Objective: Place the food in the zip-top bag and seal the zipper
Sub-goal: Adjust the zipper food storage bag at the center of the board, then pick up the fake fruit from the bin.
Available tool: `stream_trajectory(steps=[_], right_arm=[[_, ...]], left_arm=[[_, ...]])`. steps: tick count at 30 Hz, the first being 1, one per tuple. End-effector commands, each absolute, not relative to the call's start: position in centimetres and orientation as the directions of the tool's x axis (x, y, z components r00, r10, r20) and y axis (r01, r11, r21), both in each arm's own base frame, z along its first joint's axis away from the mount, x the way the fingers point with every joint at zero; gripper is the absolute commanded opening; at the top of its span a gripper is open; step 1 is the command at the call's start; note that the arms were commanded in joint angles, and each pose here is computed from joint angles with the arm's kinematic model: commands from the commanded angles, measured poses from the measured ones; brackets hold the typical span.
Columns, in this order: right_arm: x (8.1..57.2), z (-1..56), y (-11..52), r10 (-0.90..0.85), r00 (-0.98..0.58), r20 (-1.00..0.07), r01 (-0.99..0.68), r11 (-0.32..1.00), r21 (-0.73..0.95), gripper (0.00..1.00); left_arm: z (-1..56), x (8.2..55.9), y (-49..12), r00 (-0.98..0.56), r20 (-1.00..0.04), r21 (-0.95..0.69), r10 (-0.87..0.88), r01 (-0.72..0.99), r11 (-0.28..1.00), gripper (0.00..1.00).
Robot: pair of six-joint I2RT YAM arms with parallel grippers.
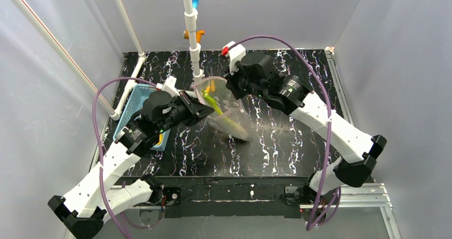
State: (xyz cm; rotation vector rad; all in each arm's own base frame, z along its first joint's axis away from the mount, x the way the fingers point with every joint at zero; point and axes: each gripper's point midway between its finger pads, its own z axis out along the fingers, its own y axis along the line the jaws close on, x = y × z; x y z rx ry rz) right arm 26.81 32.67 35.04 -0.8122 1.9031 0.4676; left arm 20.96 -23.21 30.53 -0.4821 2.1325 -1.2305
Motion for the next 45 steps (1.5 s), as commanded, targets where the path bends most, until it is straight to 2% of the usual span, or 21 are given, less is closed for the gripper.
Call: stream_trajectory(steps=[1,5,9,11,15,19,28,32,34,42,45], right_arm=[[26.3,39.4,33.0,-0.219,-0.214,-0.952,-0.73,0.683,0.007,0.01],[26.1,40.0,32.4,-0.194,-0.204,-0.96,-0.725,0.688,0.015,0.01],[26.1,40.7,31.6,-0.171,-0.2,-0.965,-0.717,0.697,0.025,0.01],[26.2,40.8,31.1,-0.166,-0.209,-0.964,-0.708,0.706,0.031,0.01],[26.5,39.7,29.8,-0.174,-0.235,-0.956,-0.68,0.733,0.033,0.01],[27.0,38.5,28.4,-0.198,-0.24,-0.95,-0.643,0.766,0.003,0.01],[27.0,38.7,25.2,-0.166,-0.218,-0.962,-0.602,0.799,-0.001,0.01],[26.8,39.0,24.2,-0.138,-0.207,-0.969,-0.601,0.799,0.014,0.01],[26.7,38.9,24.1,-0.138,-0.209,-0.968,-0.607,0.794,0.018,0.01],[26.1,38.1,24.2,-0.139,-0.214,-0.967,-0.633,0.774,0.029,0.01],[26.0,37.7,24.6,-0.138,-0.225,-0.965,-0.643,0.765,0.04,0.01]], left_arm=[[30.3,20.3,-23.3,-0.767,-0.341,-0.858,-0.544,0.017,0.514,0.13],[30.5,19.7,-22.7,-0.752,-0.371,-0.858,-0.545,0.053,0.511,0.34],[31.7,19.2,-21.1,-0.71,-0.487,-0.805,-0.509,0.137,0.578,0.57],[32.5,18.9,-19.9,-0.68,-0.558,-0.755,-0.475,0.179,0.631,0.65],[33.9,18.0,-17.9,-0.629,-0.677,-0.648,-0.382,0.264,0.715,0.71],[34.3,18.3,-14.7,-0.562,-0.767,-0.509,-0.31,0.238,0.827,0.76],[30.1,19.6,-9.8,-0.586,-0.782,-0.267,-0.211,0.01,0.964,0.79],[28.8,21.3,-6.5,-0.529,-0.83,-0.133,-0.179,-0.125,0.983,0.89],[27.7,22.2,-5.5,-0.546,-0.822,-0.085,-0.163,-0.165,0.983,0.92],[21.8,27.0,-0.7,-0.637,-0.735,0.001,-0.23,-0.341,0.94,0.92],[19.0,28.8,0.6,-0.687,-0.672,0.016,-0.276,-0.387,0.922,0.92]])
